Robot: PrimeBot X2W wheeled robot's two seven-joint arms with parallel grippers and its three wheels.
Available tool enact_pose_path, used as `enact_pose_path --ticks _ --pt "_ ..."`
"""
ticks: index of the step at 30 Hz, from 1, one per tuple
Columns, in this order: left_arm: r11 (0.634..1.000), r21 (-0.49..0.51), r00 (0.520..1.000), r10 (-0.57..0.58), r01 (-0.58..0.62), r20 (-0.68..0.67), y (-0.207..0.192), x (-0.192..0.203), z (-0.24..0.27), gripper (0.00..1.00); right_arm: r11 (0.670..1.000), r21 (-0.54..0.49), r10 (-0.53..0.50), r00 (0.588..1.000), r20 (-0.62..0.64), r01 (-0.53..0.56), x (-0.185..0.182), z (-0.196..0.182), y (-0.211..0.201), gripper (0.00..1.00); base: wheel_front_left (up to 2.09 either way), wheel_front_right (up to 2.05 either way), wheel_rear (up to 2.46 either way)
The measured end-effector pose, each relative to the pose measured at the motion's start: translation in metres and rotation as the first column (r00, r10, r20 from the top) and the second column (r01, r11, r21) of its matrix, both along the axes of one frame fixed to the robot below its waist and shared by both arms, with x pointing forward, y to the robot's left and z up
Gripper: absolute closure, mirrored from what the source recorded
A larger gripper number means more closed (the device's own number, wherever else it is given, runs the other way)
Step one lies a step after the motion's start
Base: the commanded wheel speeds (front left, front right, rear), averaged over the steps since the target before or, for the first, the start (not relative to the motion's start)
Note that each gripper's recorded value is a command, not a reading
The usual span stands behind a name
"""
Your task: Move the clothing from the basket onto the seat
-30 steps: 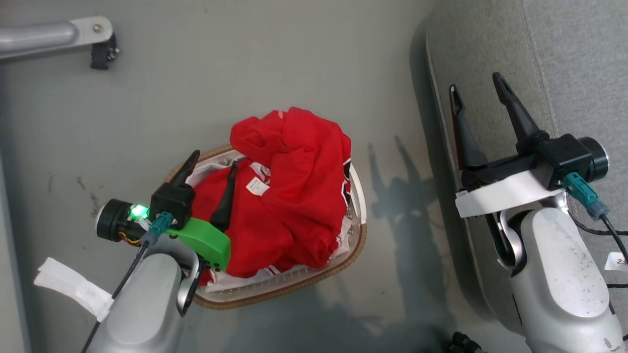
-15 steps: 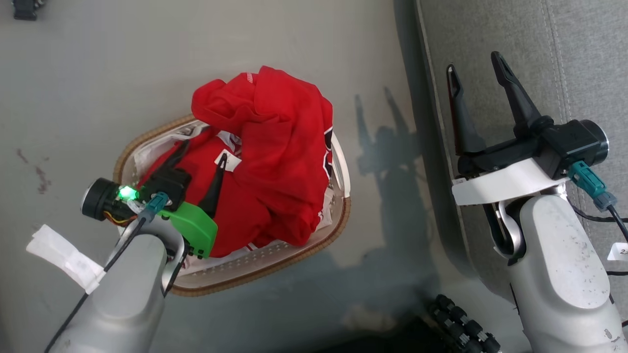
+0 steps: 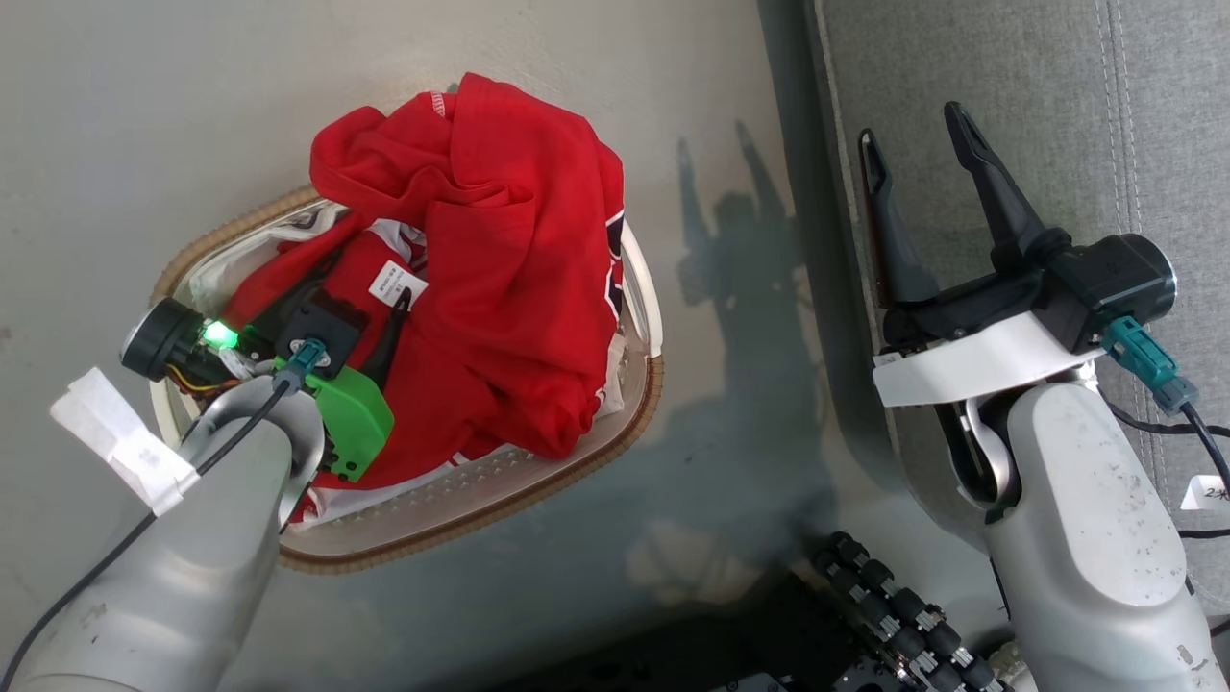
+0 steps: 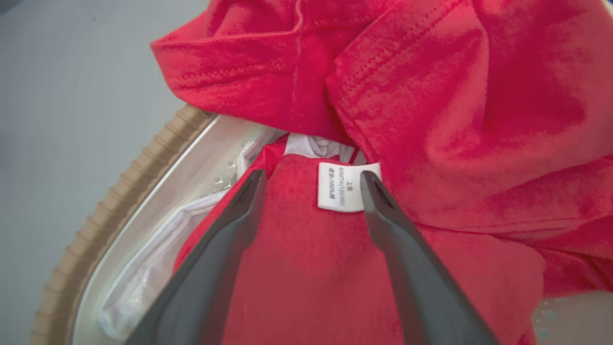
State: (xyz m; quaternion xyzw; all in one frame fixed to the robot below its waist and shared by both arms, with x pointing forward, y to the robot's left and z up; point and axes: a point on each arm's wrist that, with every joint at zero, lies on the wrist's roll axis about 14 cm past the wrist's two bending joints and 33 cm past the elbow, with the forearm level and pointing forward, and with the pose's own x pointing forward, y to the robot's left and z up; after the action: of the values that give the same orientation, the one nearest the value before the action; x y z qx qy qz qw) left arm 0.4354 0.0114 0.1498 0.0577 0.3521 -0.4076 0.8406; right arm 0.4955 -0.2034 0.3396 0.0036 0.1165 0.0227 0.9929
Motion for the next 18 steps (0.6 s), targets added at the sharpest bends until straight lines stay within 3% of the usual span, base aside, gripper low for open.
enact_pose_path --ticks 6,18 --pt "0.998 0.052 1.000 -0.021 0.022 -0.014 0.006 0.004 -0.017 0.00 1.000 0.005 0.014 0.999 -0.033 -0.013 -0.005 -0.012 0.005 0.00 0.00 0.00 0.00" --pt "0.990 0.127 0.983 -0.041 0.064 -0.179 0.011 -0.037 -0.046 0.00 1.000 0.021 0.021 0.998 -0.064 -0.020 -0.011 -0.023 0.009 0.00 0.00 0.00 0.00"
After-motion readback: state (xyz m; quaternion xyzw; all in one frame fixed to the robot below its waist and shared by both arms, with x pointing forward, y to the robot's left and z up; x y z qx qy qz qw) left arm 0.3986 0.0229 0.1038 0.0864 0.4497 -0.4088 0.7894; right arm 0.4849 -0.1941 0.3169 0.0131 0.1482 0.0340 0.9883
